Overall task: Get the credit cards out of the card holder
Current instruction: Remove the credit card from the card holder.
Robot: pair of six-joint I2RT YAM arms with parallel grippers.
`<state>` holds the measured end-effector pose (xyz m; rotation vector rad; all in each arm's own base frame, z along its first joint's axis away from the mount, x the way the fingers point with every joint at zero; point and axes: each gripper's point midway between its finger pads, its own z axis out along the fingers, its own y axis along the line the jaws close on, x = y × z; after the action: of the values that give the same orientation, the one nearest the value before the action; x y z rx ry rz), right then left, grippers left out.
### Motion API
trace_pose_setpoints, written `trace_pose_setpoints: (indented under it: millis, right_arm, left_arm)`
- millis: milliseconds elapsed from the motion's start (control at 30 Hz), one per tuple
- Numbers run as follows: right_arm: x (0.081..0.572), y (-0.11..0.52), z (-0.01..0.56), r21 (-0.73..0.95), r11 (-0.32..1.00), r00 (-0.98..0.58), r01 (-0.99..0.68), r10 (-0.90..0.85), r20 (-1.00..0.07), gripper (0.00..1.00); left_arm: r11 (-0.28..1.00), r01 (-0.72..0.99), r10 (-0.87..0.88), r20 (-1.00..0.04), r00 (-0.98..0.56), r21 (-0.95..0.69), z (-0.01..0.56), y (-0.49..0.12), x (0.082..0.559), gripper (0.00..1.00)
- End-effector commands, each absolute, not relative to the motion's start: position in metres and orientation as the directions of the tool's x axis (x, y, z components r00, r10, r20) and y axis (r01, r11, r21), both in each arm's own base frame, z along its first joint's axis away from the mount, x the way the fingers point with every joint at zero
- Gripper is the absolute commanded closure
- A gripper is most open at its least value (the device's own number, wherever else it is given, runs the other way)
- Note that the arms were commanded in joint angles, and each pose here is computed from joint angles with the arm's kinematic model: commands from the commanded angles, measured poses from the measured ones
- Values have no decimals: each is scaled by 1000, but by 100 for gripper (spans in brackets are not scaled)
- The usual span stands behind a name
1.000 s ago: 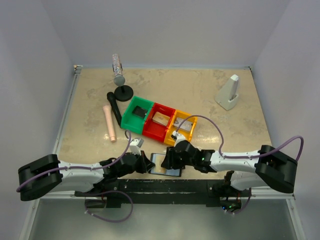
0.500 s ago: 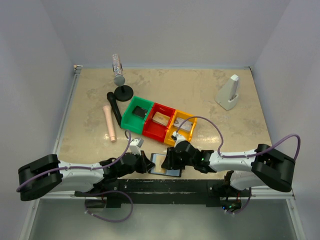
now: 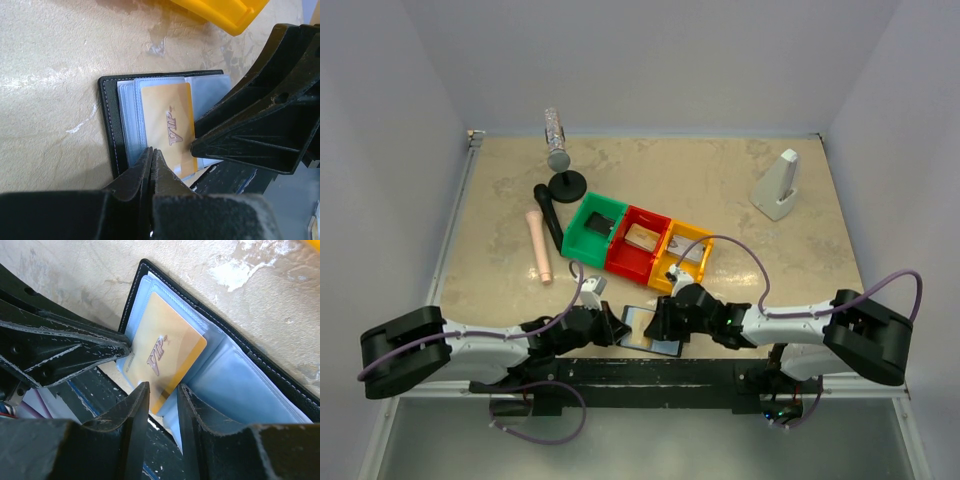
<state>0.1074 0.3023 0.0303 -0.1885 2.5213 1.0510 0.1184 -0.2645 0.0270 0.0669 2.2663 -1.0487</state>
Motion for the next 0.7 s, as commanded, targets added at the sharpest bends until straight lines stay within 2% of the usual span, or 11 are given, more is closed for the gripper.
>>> trace_pose_setpoints:
  millis: [0, 667]
  right_arm:
    - [110, 317, 52, 722, 628, -902, -290, 73, -425, 67]
    - [117, 311, 60, 743, 608, -893, -279, 121, -434, 66]
  left_arm:
    - [717, 273, -178, -547, -818, -641, 7, -254, 112, 100]
    - [710, 273, -186, -547, -816, -649, 10, -255, 112, 100]
